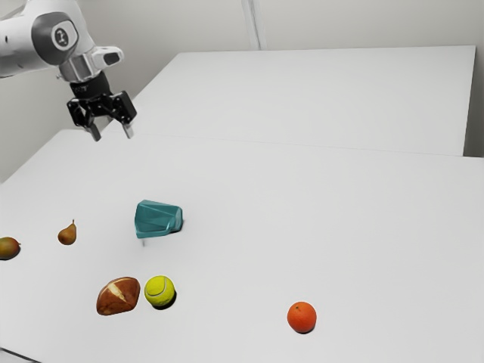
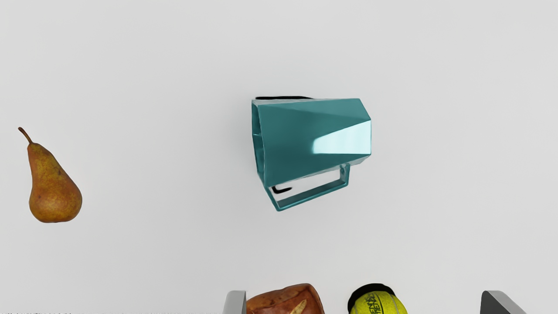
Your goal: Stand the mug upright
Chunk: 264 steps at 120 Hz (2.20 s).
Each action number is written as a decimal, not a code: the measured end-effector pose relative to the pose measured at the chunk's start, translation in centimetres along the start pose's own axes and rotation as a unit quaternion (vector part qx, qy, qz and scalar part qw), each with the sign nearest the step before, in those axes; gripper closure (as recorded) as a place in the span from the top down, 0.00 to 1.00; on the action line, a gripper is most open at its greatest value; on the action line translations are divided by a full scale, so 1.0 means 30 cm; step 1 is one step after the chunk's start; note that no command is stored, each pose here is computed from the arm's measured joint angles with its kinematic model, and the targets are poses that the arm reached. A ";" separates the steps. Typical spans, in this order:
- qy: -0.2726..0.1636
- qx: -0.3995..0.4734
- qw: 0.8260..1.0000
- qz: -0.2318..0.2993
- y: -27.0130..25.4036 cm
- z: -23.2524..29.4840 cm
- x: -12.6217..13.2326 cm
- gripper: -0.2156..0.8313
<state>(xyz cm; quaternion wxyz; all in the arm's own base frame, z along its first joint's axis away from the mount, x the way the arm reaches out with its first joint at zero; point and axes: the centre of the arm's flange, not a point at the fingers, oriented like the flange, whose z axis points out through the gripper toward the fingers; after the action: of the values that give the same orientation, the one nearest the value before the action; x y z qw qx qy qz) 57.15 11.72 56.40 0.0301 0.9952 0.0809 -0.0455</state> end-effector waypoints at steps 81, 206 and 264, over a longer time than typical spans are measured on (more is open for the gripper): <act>-0.052 -0.186 0.979 -0.062 -0.338 0.508 0.053 0.77; 0.080 -0.393 0.915 -0.034 -0.400 0.940 0.062 0.77; 0.100 -0.424 0.900 0.013 -0.350 0.970 0.072 0.40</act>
<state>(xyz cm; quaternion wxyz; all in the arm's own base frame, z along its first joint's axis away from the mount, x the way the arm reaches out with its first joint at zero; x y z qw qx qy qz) 55.06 20.45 26.72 0.4411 0.8888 0.0822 0.0936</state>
